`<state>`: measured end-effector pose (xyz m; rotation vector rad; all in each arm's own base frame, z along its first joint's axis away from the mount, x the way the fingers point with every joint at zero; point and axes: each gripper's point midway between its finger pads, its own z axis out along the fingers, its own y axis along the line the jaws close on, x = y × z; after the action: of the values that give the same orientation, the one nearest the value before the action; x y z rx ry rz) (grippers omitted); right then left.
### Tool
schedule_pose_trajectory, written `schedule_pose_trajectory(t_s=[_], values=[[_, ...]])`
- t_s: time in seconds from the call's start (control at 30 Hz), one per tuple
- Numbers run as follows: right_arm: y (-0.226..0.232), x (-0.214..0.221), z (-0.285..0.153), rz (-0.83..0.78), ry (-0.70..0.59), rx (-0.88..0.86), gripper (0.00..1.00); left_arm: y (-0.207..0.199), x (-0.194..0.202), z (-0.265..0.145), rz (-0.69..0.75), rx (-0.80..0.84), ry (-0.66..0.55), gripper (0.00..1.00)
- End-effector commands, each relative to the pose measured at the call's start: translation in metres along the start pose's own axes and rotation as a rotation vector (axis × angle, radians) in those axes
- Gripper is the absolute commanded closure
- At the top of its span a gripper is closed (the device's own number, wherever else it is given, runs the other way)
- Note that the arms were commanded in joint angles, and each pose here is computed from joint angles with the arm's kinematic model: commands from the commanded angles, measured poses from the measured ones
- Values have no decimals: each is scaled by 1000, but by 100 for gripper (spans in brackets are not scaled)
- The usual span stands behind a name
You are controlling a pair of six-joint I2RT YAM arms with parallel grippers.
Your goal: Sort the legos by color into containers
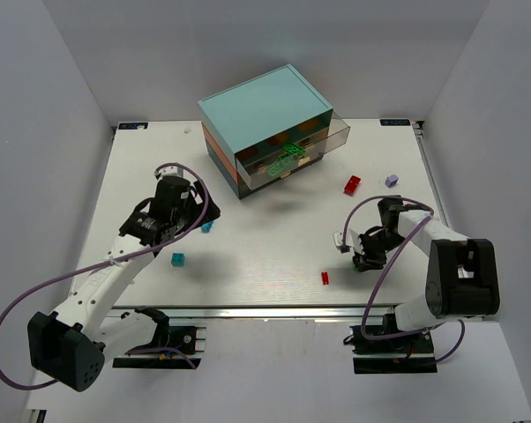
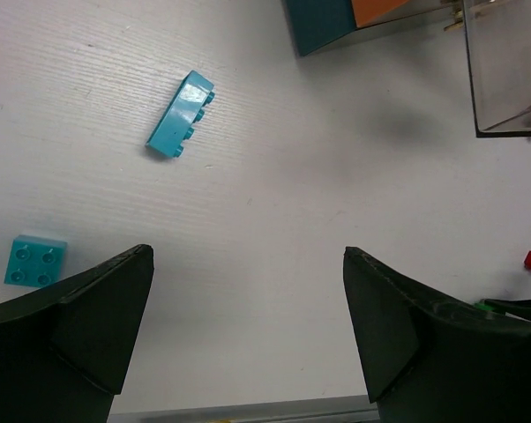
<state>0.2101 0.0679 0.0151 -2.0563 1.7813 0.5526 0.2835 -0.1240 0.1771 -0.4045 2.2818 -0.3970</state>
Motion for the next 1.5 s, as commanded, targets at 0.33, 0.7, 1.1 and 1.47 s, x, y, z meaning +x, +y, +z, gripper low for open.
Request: schedule_pose_trajectory(t_s=[0.33,0.7,1.1,1.47], values=[[-138,-201,-166,199,-560,360,95,36,6,12,-52,-187,12,2],[-247,-265,-193,497,-714,591,93,52,21,21,-73,-231,62,2],[-281,-280,-172,558,-729,560,47,66,32,6,-106,-250,49,2],[-261,-295,-220,533,-820,559,41,64,37,16,-94,-246,76,2]])
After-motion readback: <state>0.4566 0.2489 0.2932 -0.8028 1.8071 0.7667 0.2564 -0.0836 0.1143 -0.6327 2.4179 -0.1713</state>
